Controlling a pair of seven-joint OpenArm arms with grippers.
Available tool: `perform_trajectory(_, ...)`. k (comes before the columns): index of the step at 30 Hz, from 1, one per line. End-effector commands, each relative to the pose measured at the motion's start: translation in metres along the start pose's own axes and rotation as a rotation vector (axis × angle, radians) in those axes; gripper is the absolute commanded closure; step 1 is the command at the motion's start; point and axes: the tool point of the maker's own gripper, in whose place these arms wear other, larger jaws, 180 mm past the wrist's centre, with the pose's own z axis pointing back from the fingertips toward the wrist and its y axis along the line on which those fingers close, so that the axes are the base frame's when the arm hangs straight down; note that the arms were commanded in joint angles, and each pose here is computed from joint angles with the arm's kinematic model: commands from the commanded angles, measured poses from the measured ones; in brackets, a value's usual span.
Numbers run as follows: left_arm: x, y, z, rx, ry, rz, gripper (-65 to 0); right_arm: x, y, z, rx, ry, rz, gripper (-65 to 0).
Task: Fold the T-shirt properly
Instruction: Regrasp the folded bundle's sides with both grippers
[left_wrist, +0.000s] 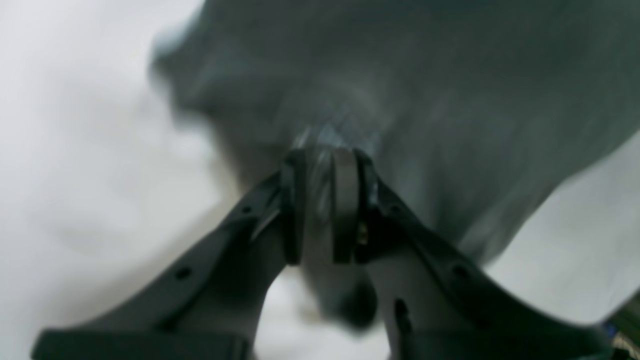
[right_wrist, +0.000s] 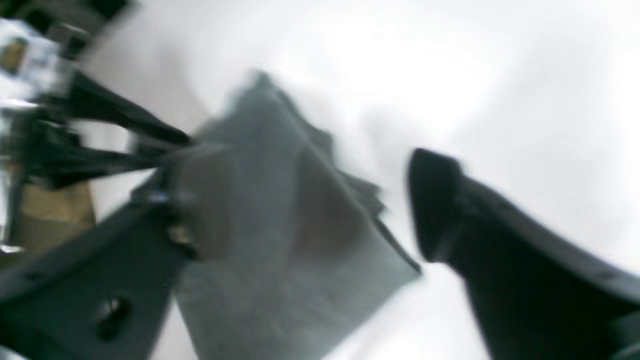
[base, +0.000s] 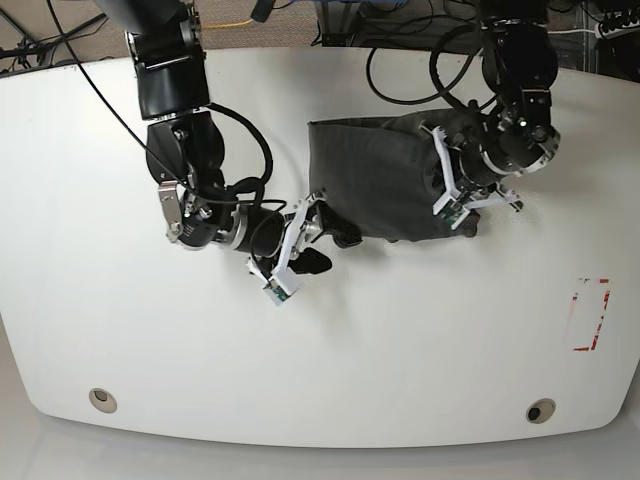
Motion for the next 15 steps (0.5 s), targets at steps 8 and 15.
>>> perform_trajectory(8, -0.003, -0.016, -0.015, 0.034, 0.072, -0.100, -6.9, -0.028, -0.023, 0.008, -0.071, 0.086, 0.021, -8.2)
perform_trajectory(15, -0.014, 0.004, -0.009, 0.072, 0.102, -0.149, -6.9, -0.052, -0.035, -0.006, -0.175, 0.190, 0.125, -10.8)
